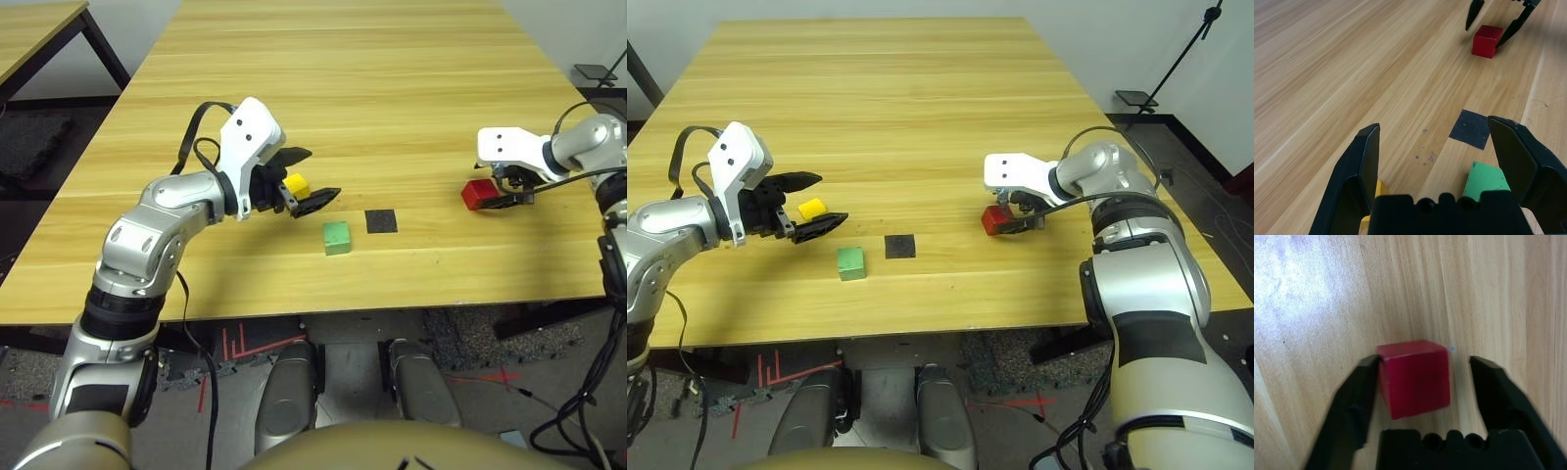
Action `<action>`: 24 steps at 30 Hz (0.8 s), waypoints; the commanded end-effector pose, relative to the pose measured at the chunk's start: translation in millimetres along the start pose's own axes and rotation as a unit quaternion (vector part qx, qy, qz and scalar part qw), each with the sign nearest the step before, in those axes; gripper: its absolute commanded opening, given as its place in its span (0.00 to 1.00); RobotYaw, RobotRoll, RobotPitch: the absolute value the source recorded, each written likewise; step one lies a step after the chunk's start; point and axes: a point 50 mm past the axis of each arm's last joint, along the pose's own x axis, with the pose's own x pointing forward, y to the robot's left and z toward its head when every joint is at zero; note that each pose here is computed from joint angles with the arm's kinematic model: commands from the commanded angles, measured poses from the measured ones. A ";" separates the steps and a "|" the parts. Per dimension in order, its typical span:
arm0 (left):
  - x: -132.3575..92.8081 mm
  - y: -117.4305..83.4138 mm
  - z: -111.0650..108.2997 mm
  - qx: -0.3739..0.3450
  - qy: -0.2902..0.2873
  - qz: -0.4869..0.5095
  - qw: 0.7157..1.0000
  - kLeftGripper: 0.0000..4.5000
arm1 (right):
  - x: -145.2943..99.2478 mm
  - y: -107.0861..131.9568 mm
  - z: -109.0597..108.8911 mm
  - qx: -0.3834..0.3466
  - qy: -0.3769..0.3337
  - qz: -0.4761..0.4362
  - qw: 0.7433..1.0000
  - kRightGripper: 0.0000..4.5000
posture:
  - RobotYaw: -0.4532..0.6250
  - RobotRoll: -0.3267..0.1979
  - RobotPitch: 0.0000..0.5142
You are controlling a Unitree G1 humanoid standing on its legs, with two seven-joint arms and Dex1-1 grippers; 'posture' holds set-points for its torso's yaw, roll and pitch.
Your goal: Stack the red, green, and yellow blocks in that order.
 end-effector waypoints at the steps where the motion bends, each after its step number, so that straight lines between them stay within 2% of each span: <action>1: 0.1 -3.3 -0.2 -0.006 0.000 -0.002 1.000 1.00 | 1.7 1.1 -1.6 -0.006 0.017 0.005 1.000 0.56 | 0.70 0.30 0.19; 2: 0.8 -3.2 0.1 -0.006 -0.001 -0.002 1.000 1.00 | 1.4 1.0 -1.6 -0.008 0.019 0.006 1.000 0.49 | 0.70 0.30 0.19; 6: 3.4 -2.6 2.0 -0.004 -0.005 -0.004 1.000 1.00 | -2.4 -2.5 5.2 -0.008 0.002 0.013 1.000 0.48 | 0.69 0.29 0.18; 10: 8.5 -2.0 4.8 -0.001 -0.008 -0.008 1.000 1.00 | -4.5 -12.9 37.9 0.029 -0.079 0.049 0.995 0.47 | 0.67 0.27 0.18; 14: 15.2 -2.7 7.0 -0.002 -0.011 -0.014 1.000 1.00 | -1.0 -12.9 58.4 0.028 -0.087 0.094 0.991 0.47 | 0.65 0.24 0.17; 18: 21.8 -6.1 5.2 -0.002 -0.006 -0.029 1.000 1.00 | 3.8 -8.8 82.1 0.006 -0.076 0.102 0.992 0.47 | 0.65 0.23 0.17; 24: 25.8 -7.3 3.1 0.001 0.006 -0.040 0.999 1.00 | 17.0 14.7 124.3 -0.014 -0.072 0.111 0.991 0.47 | 0.66 0.22 0.16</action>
